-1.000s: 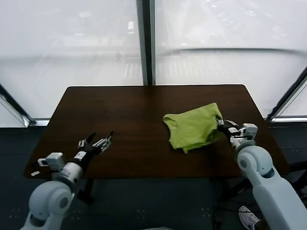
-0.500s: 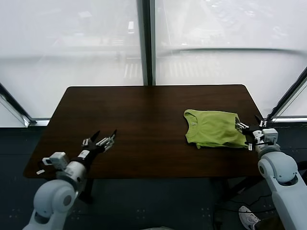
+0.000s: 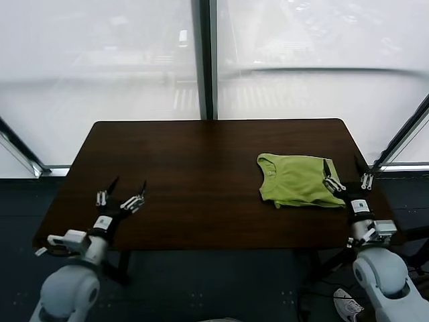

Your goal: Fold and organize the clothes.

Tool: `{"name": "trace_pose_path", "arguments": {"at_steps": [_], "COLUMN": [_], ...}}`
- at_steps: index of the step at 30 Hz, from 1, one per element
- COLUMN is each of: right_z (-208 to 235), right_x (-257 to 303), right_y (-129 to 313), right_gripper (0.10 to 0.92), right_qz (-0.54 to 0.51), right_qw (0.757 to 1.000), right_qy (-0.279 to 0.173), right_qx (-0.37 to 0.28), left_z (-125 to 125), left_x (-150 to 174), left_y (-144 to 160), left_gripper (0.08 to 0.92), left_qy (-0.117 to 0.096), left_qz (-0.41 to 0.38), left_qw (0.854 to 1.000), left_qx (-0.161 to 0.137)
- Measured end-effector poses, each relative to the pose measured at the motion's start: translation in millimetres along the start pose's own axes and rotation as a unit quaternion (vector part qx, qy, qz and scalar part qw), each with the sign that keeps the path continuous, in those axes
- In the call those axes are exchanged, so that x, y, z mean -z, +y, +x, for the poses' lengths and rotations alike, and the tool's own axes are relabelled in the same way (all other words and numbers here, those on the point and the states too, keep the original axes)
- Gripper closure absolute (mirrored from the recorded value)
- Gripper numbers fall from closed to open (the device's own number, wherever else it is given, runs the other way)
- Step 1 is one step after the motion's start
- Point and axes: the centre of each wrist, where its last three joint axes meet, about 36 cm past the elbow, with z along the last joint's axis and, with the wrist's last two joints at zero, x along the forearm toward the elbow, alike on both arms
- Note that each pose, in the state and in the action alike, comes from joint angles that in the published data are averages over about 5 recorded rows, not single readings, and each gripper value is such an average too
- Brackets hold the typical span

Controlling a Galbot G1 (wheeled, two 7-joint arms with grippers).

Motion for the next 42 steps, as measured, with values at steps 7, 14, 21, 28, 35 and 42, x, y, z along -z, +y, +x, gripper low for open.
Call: {"name": "trace_pose_path", "arguments": {"at_steps": [7,14,21,28,35,42], "right_z": [70.9,120.5,132.9,137.9,143.2,145.5], "right_x": [1.5,-0.9,-3.4,-6.0,-7.0,-7.3], "right_y": [4.9,6.8,12.0,13.0,14.5,14.9], "right_gripper": [0.115,0.115,0.115,0.115,0.115,0.115], "right_qz": [-0.010,-0.008,-0.012,-0.011,-0.012,-0.011], "right_qw": [0.999,0.995,0.992,0.990,0.988,0.987], "right_qy": [0.041,0.098,0.128,0.143,0.154,0.159], "right_qx": [-0.009,-0.005,0.002,0.002,0.004,0.004], "left_z": [44.2,86.3,105.5,113.1,118.1,120.0], "left_x": [-19.3,-36.2,-45.2,-48.7,-49.3,-48.7], "left_y": [1.9,-8.8,-11.4,-11.2,-11.1,-9.8], "left_gripper": [0.092,0.092,0.092,0.092,0.092,0.092], "left_qy": [-0.001,0.042,0.070,0.086,0.098,0.096], "left_qz": [-0.053,-0.052,-0.048,-0.045,-0.045,-0.046], "left_qw": [0.999,0.998,0.996,0.995,0.994,0.994], "left_qx": [0.003,0.003,0.005,-0.004,0.001,-0.005]}}
